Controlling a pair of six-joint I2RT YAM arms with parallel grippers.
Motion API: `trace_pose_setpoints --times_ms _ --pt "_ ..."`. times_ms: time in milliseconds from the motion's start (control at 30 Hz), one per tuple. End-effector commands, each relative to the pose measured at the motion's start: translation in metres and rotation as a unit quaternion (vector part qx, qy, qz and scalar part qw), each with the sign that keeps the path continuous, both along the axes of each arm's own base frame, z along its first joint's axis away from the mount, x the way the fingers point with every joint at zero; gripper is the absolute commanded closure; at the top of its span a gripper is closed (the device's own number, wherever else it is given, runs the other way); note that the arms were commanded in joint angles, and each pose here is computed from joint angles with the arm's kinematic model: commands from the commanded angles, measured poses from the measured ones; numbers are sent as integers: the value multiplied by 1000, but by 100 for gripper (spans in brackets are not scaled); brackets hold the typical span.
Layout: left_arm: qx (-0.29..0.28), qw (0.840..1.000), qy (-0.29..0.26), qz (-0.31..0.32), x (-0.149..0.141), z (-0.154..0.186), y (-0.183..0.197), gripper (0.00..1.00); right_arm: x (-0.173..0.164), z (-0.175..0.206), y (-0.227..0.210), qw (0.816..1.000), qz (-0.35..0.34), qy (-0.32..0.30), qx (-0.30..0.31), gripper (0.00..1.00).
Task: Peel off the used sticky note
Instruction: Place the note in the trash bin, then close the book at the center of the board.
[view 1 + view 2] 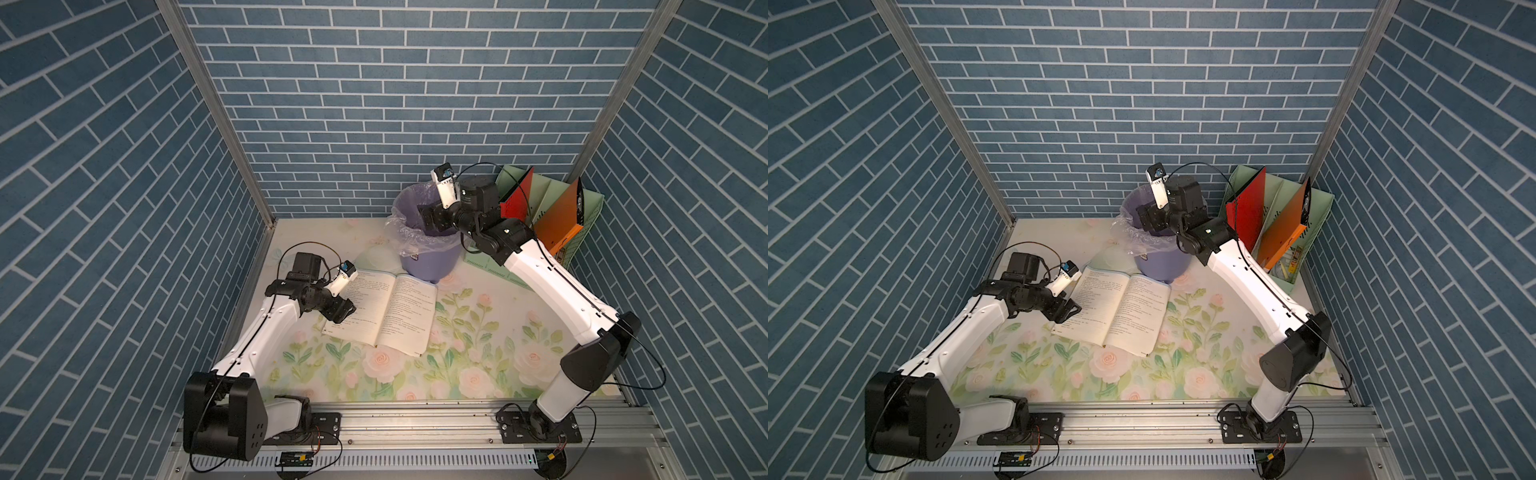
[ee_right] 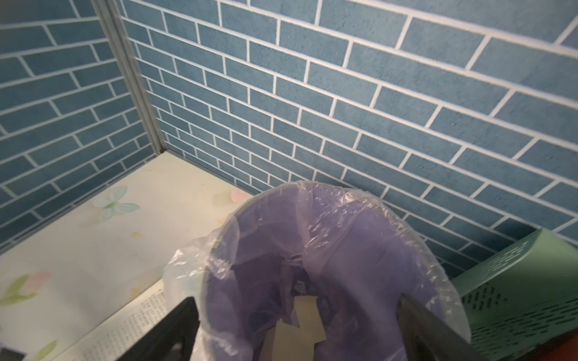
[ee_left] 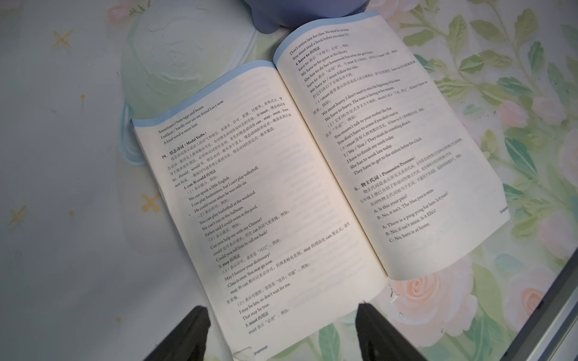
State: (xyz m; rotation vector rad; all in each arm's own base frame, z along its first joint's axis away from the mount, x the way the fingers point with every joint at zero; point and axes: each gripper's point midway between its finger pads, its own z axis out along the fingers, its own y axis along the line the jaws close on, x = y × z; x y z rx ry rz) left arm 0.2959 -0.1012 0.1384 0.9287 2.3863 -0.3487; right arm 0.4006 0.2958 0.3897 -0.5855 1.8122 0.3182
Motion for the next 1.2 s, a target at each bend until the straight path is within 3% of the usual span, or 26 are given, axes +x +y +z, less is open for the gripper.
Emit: trace_pose_setpoints --times_ms 0,133,233,333,433,833,1167 --pt "10 1000 -2 14 2 -9 6 22 -38 2 -12 988 -3 61 144 1" --pt "37 998 -9 47 13 -26 19 24 -92 -68 -35 953 -20 174 249 0" --pt "43 997 -6 60 21 -36 21 25 -128 -126 -49 931 -41 233 279 0" --pt "49 996 -9 77 33 -45 25 27 -150 -185 -63 903 -62 282 319 1" --pt "53 995 -1 84 38 -56 26 29 -158 -224 -67 886 -73 309 337 1" --pt "92 992 20 85 33 -89 37 31 -151 -293 -34 843 -45 384 374 1" --pt "93 993 12 74 25 -80 37 32 -142 -323 -12 818 -45 427 382 1"
